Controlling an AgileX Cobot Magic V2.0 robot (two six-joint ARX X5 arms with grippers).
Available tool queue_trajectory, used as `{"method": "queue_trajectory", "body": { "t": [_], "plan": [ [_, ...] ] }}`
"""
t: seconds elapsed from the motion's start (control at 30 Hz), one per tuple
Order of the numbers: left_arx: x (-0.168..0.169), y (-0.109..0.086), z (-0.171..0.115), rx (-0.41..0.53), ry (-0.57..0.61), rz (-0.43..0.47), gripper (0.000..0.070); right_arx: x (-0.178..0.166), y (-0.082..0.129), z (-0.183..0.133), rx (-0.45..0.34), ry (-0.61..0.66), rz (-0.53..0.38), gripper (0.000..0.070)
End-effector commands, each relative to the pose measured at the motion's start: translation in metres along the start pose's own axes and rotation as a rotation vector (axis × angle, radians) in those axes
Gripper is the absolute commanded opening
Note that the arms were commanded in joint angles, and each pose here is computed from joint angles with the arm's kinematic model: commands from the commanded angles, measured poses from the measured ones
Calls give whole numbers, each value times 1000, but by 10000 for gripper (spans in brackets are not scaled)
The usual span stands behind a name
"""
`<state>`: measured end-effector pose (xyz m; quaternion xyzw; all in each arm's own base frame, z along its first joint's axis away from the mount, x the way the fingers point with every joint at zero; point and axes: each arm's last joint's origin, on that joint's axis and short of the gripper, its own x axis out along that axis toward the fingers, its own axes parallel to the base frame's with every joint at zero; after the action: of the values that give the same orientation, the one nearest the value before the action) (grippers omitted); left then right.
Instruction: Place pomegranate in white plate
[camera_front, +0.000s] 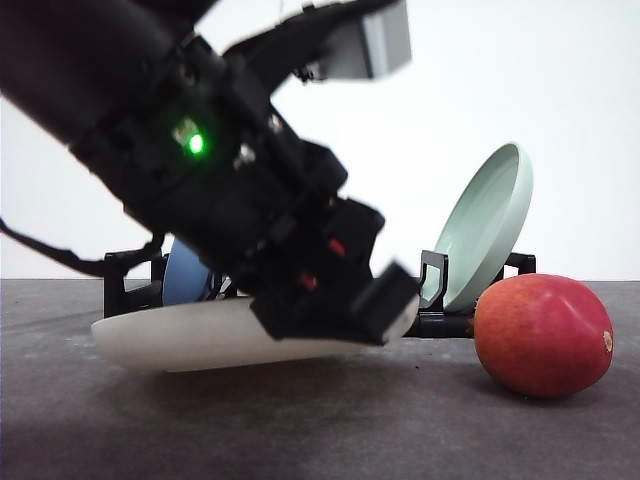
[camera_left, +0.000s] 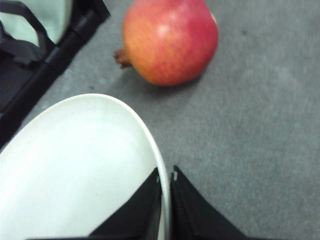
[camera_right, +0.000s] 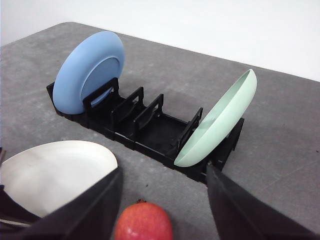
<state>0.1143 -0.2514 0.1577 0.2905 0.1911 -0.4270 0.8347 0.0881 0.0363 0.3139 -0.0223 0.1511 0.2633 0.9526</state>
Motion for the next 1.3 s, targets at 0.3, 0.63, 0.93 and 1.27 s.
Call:
{"method": "queue_trajectory", "body": {
  "t": [0.3,0.63,0.93,1.27],
  "plan": [
    [7,-6,-2,54,5,-8,96,-2,1,5,-5,-21,2,337],
    [3,-16,4,-23,-6,-45,280,-2,1,5,-5,-21,1,337],
    [-29,7,27,-201,181,-160,279,-2,1,5,-5,-21,-1,337],
    [-85,81,29,-541,106,-166,279,-2,1,5,-5,-21,-1,337]
  ]
}}
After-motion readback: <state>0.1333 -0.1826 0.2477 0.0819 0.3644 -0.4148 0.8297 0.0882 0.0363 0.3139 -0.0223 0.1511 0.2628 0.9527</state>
